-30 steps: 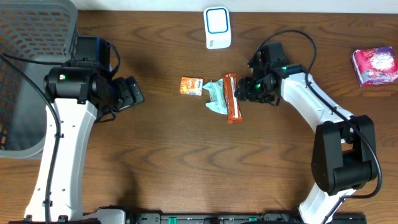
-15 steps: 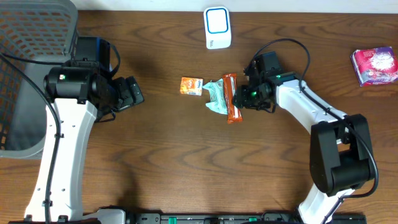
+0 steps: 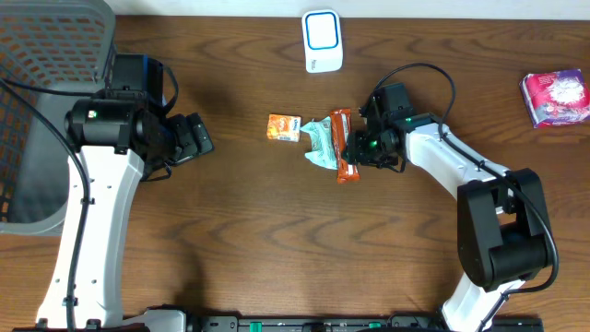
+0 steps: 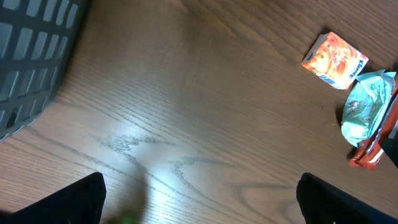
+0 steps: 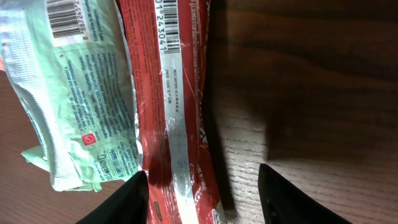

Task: Scan the item barcode
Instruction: 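Grasp the red-orange bar with the right gripper and lift it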

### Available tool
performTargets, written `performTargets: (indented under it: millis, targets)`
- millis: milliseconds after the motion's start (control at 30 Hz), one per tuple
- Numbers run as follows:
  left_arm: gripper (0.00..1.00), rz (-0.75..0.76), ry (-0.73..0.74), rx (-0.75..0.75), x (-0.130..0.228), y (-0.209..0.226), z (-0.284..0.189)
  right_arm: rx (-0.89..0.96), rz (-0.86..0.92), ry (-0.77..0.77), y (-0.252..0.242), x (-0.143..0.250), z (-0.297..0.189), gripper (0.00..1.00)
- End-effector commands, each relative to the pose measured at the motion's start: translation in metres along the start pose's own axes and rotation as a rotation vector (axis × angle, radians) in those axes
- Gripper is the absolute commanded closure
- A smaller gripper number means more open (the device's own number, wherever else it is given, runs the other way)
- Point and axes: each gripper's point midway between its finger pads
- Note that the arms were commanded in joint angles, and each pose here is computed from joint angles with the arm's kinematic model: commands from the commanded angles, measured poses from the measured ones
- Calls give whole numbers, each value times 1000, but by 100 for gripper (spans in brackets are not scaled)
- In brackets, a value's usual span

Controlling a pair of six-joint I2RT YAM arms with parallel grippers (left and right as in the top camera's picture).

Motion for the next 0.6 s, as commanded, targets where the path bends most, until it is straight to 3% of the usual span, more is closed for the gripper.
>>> performTargets:
  millis: [0,267,433,567]
  targets:
    - [2,-11,4,-16,0,3,3,10,10,10,-2,3,3,47]
    - [2,-12,4,-16,0,3,3,20,48,-23,-6,-21,-40,48]
    - [2,-12,4,-16,0,3,3,18,-23,-94,9,-40,-66,48]
    - [2,-11,4,-16,0,3,3,117,-56,-96,7,-37,-65,48]
Point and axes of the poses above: each gripper's point midway between its finger pads, its own z axis out along the fingers, its own y axis along the line the jaws close on, x = y × z, and after that the axes turned 10 degrees about -z, right-handed
